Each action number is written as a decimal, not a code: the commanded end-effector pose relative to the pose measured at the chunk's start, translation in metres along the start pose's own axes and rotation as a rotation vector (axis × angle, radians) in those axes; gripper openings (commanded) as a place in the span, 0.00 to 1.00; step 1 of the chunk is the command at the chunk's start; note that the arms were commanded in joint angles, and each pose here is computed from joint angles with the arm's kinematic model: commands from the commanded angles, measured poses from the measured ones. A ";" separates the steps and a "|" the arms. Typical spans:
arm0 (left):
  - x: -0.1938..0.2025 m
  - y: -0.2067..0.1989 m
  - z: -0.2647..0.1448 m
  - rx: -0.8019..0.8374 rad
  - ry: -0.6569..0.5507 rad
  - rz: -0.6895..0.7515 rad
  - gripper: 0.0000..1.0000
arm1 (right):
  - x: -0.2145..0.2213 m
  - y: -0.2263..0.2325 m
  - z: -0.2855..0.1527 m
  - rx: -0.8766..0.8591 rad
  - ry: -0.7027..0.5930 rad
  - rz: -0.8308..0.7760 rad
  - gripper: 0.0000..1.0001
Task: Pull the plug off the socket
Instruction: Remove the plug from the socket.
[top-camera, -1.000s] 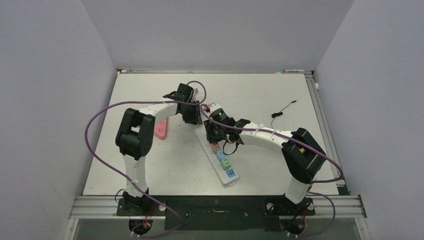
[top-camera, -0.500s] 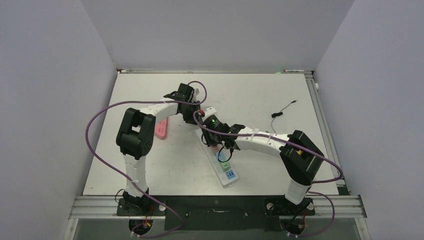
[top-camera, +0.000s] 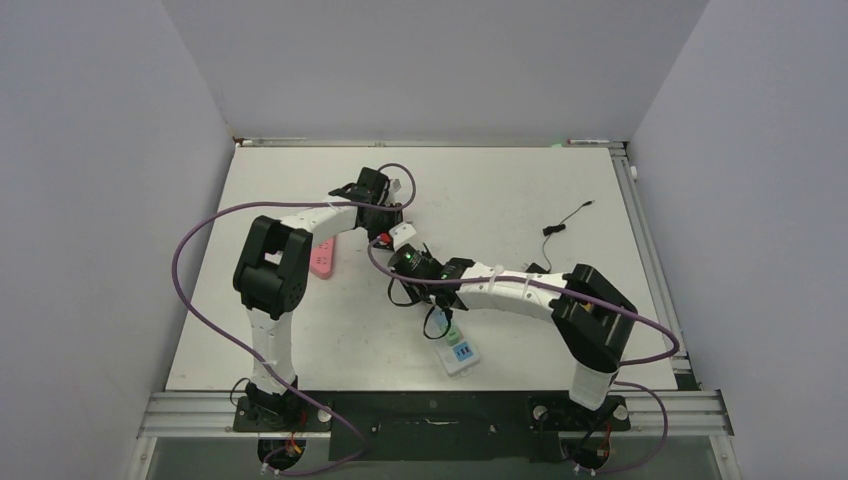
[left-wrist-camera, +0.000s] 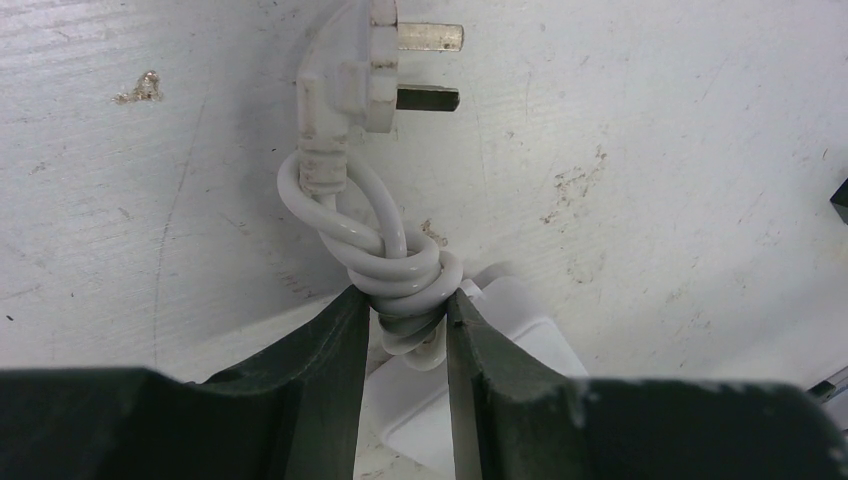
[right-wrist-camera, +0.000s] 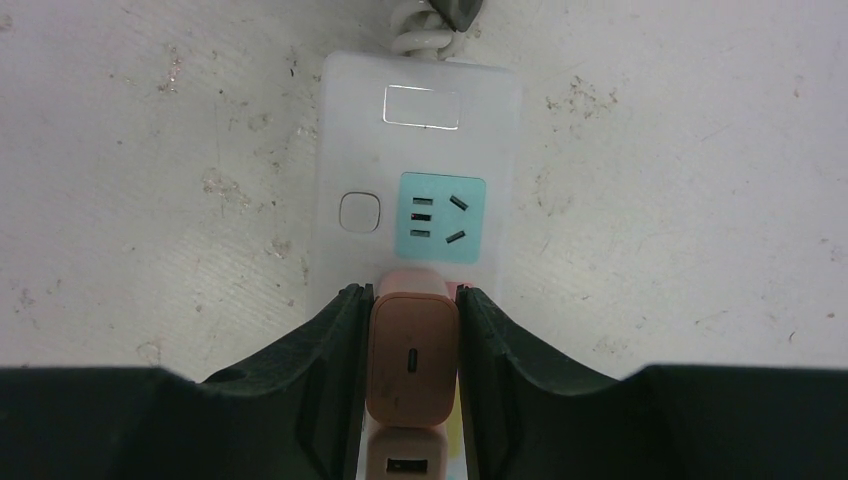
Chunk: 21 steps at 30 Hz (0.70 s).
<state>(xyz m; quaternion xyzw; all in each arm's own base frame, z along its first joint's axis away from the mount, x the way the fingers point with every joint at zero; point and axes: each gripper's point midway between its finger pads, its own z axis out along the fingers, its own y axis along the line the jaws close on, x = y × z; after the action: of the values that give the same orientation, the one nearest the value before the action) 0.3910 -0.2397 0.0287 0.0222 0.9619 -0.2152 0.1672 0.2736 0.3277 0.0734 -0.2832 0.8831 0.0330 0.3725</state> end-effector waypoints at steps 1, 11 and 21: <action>-0.006 0.030 0.011 -0.108 -0.019 0.018 0.00 | -0.015 0.003 -0.012 0.064 -0.030 -0.086 0.05; -0.005 0.030 0.012 -0.110 -0.018 0.018 0.00 | -0.018 0.011 -0.011 0.027 -0.037 -0.058 0.05; -0.005 0.032 0.012 -0.114 -0.016 0.016 0.00 | -0.024 0.007 -0.009 -0.189 -0.045 0.123 0.05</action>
<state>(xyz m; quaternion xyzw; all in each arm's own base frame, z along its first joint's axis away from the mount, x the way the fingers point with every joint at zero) 0.3914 -0.2391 0.0286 0.0219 0.9621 -0.2139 0.1681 0.2784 0.3258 0.0702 -0.2808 0.8901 0.0450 0.3562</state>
